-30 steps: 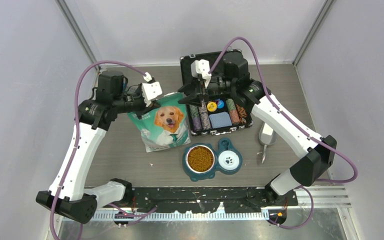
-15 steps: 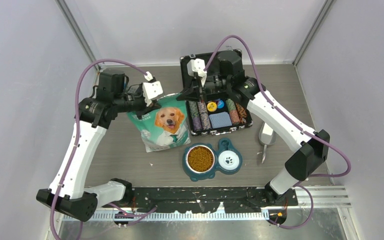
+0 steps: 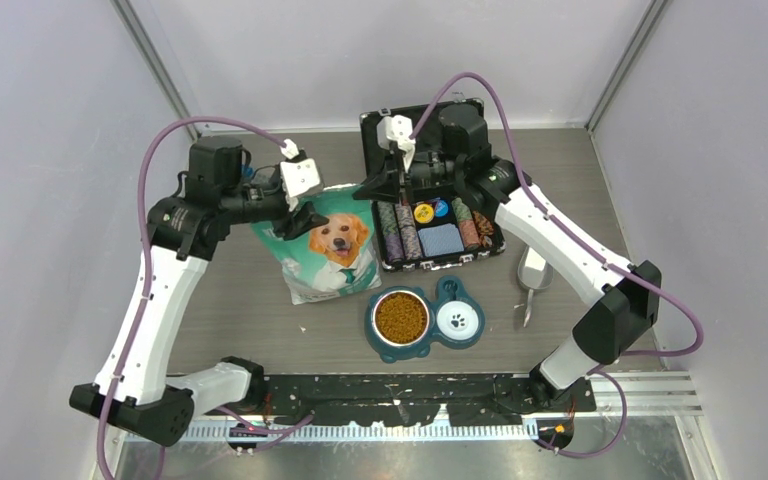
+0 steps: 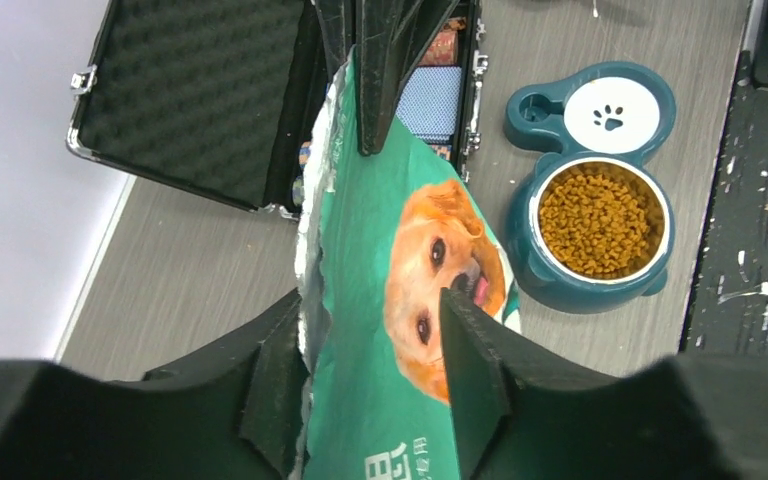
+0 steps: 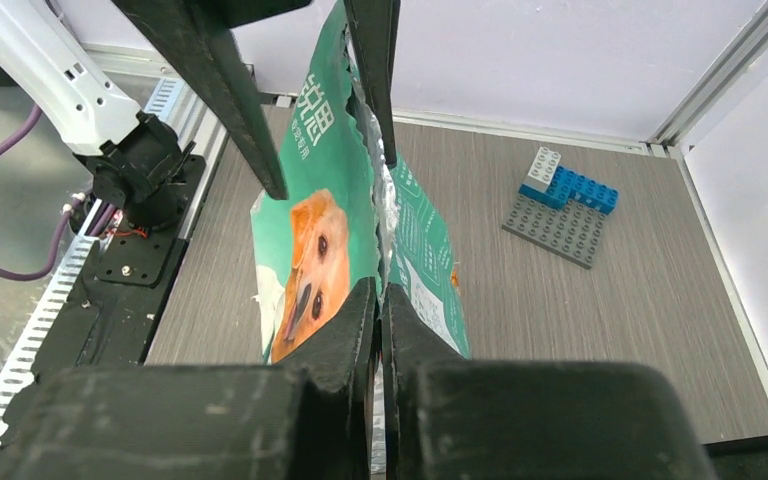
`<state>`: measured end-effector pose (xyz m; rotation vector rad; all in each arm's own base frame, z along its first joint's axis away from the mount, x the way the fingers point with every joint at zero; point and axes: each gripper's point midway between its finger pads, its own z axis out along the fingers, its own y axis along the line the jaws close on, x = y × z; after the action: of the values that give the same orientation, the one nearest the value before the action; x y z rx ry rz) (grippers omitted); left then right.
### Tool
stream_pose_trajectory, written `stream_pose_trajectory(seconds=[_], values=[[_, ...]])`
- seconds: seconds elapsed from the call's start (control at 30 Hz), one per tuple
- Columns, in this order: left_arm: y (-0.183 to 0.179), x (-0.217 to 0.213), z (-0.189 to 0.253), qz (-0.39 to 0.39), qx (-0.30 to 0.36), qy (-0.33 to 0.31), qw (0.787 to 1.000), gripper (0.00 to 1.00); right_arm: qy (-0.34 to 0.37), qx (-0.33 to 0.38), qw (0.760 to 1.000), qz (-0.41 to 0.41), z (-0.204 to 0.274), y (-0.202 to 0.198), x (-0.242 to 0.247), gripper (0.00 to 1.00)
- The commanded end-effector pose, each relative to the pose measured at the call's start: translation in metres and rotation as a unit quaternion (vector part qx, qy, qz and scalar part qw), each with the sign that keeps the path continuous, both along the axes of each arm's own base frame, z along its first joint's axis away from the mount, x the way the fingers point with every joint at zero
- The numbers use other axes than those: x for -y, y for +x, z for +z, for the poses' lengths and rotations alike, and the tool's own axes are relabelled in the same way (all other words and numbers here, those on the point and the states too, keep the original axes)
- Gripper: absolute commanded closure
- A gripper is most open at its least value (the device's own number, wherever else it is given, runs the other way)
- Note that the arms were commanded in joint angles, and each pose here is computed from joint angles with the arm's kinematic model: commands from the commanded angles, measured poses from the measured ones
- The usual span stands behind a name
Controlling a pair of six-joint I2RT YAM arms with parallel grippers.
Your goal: Serve the pet food
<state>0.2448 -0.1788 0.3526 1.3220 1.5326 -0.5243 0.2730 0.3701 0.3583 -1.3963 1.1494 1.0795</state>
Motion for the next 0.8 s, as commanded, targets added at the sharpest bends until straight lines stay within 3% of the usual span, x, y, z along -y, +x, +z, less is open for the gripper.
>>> stream_pose_trajectory(seconds=[0.0,0.13,0.27,0.6,0.7,0.77], values=[[0.01,0.002,0.006,0.006,0.006,-0.002,1.0,0.55,0.046,0.042,0.998,0.025,0.043,-0.025,0.008,0.95],[0.015,0.003,0.007,0.005,0.002,0.004,1.0,0.72,0.049,0.046,0.997,0.029,0.045,-0.028,0.009,0.95],[0.015,0.004,0.012,0.0,0.005,0.004,1.0,1.0,0.05,0.044,0.997,0.029,0.045,-0.028,0.009,0.95],[0.008,-0.009,0.002,0.007,0.006,0.044,0.999,1.0,0.051,0.047,0.998,0.002,0.048,-0.022,0.012,0.95],[0.001,-0.016,-0.008,0.006,-0.002,0.068,0.998,0.72,0.051,0.049,0.998,-0.003,0.049,-0.023,0.014,0.95],[0.004,-0.023,-0.012,0.022,0.012,0.081,0.996,0.68,0.052,0.048,0.997,-0.004,0.05,-0.024,0.014,0.95]])
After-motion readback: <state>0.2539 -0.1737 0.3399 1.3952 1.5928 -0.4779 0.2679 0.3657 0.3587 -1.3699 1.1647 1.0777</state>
